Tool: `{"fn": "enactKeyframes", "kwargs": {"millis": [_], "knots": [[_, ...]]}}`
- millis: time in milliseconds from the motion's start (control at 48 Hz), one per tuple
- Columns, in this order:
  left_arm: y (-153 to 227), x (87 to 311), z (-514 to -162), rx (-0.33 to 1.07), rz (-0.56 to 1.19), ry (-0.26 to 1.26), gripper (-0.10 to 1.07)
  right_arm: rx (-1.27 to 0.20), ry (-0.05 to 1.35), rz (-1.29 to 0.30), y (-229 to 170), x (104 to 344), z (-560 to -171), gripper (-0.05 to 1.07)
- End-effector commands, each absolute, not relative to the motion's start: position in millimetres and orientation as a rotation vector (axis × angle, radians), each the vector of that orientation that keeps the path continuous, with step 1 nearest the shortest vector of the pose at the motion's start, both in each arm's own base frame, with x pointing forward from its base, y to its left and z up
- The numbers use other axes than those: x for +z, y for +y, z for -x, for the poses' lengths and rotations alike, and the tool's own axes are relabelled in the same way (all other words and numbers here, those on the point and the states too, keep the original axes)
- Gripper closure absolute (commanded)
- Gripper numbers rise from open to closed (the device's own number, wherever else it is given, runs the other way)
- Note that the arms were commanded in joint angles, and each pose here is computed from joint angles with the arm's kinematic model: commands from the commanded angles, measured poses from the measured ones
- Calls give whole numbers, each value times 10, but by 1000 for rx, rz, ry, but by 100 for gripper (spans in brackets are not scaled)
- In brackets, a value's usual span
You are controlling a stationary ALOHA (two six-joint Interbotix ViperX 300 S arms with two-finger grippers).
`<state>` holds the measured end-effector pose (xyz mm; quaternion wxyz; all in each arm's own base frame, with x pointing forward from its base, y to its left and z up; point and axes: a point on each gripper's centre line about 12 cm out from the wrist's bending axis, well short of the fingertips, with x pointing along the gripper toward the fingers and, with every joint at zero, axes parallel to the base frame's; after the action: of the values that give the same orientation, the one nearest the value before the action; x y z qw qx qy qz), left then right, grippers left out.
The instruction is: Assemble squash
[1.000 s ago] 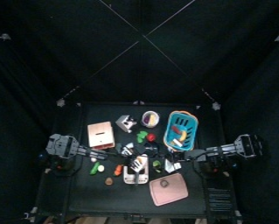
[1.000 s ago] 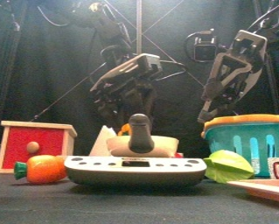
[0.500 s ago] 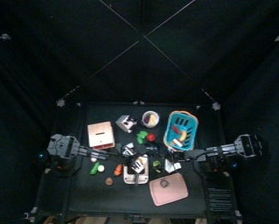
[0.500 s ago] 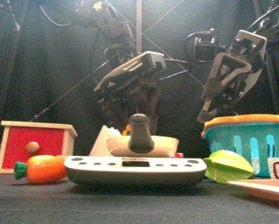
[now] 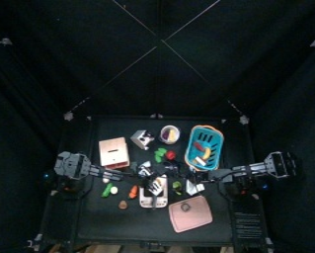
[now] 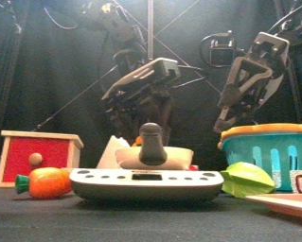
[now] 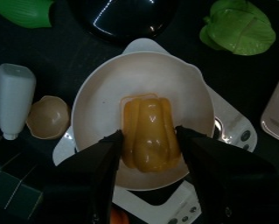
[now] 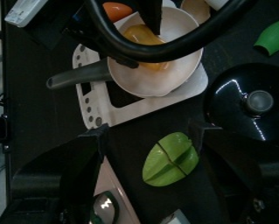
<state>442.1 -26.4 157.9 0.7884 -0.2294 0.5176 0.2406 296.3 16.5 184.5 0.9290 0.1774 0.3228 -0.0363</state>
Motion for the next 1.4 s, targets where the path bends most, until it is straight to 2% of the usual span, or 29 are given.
{"fn": "enactKeyframes", "kwargs": {"millis": [0, 458, 792, 1167, 1375], "knots": [[-260, 1777, -4479, 501, 507, 1064, 17, -66, 632, -364, 174, 1924, -2977, 2], [-240, 1838, -4489, 507, 488, 1053, 17, -65, 632, -365, 178, 1924, -2976, 2], [-232, 1794, -4485, 511, 472, 1064, 17, -64, 630, -364, 178, 1928, -2975, 2], [-211, 1808, -4490, 510, 443, 1054, 4, -63, 626, -363, 178, 1930, -2981, 2], [-186, 1892, -4496, 511, 425, 1022, 3, -62, 626, -361, 182, 1930, -2980, 2]]}}
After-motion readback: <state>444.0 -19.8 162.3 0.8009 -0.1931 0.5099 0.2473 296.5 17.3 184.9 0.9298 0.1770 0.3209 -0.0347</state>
